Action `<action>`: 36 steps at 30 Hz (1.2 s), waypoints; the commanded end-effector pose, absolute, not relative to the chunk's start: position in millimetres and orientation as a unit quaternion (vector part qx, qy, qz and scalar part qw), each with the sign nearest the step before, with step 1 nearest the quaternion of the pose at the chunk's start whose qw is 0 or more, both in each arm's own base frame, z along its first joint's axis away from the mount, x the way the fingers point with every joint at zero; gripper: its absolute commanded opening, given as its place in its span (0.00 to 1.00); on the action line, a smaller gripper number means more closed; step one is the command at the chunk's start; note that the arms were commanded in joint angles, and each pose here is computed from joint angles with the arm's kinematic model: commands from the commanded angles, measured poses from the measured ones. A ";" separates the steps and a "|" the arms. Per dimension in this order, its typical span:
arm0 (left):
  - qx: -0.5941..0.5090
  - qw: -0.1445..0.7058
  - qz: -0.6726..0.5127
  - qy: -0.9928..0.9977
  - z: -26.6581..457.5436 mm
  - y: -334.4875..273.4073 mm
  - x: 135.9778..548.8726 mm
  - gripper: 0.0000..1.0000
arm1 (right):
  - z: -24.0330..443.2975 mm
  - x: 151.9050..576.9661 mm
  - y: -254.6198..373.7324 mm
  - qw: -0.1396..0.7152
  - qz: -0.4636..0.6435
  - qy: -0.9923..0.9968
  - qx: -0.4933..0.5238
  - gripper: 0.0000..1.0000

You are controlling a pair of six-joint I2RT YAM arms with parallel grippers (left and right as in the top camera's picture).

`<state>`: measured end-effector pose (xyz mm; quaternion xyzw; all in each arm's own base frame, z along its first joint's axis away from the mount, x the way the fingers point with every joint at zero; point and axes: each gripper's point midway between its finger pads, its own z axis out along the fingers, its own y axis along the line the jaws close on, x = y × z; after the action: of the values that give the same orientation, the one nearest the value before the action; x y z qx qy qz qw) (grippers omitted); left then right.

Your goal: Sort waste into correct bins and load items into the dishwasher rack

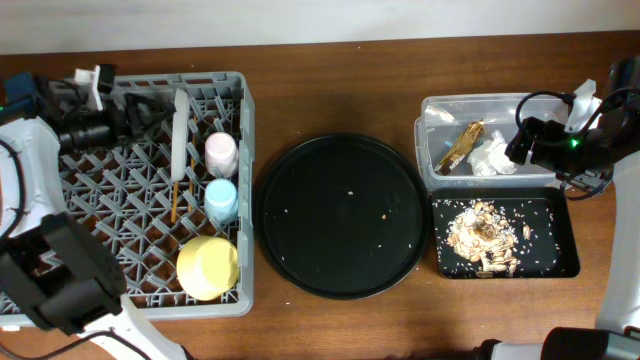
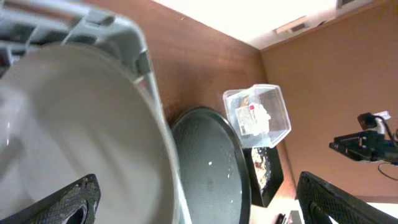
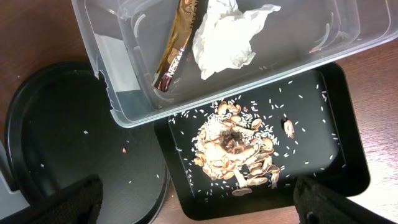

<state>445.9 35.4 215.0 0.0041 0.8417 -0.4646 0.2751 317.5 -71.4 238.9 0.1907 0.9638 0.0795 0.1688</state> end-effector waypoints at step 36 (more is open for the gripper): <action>-0.288 0.263 -0.088 0.916 255.8 141.9 395.2 0.99 | 304.5 221.1 31.2 0.760 0.034 0.645 -0.077 0.98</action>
<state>395.5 140.1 251.3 -0.2867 0.9183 -0.0904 0.2575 220.9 25.7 331.8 -0.0718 0.6540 0.0109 0.7530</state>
